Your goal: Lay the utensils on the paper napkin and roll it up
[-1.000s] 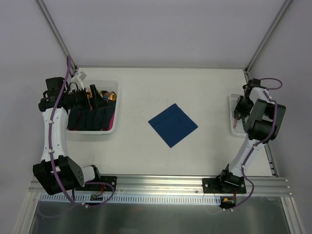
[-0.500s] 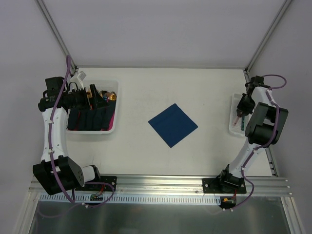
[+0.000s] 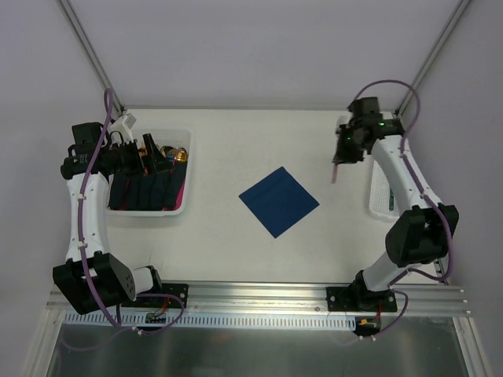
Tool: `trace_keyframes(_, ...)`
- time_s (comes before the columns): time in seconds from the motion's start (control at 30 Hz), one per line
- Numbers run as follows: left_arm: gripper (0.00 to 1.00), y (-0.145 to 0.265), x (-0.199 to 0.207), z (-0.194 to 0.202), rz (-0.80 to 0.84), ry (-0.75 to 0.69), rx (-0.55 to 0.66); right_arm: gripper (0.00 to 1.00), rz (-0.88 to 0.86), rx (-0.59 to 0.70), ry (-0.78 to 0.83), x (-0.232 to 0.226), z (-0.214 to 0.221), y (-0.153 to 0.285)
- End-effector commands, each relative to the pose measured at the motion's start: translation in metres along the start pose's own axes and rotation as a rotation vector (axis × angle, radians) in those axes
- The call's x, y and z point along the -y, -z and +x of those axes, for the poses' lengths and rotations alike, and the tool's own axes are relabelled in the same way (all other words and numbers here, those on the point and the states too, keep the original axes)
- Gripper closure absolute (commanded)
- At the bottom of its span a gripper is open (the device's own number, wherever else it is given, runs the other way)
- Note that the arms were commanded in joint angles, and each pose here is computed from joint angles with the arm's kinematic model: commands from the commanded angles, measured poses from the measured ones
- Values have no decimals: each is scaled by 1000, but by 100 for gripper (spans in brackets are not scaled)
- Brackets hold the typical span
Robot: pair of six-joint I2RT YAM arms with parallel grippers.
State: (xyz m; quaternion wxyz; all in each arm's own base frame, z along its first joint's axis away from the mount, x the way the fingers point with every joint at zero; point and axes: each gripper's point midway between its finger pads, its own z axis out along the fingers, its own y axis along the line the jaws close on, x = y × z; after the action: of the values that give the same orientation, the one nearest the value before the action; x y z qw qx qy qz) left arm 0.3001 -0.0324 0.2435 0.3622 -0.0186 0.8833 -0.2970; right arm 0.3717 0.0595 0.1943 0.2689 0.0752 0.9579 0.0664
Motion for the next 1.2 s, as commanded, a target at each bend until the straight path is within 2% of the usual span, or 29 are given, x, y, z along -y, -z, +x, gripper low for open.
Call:
trace_keyframes(0.0, 1, 12, 1, -12, -57, 16, 57, 100, -61, -139, 6, -60, 50, -20)
trace_keyframes(0.13, 1, 14, -2, -8, -89, 16, 64, 100, -65, -187, 63, -128, 81, -49)
trace_keyframes(0.3, 1, 18, -7, -2, -129, 0, 71, 100, -13, -232, 140, -165, 102, -91)
trace_keyframes(0.5, 1, 17, -10, 2, -140, 22, 63, 100, 37, -257, 109, -165, 120, -111)
trace_keyframes(1.17, 1, 17, -9, 2, -140, 25, 66, 100, 58, -300, 70, -153, 135, -135)
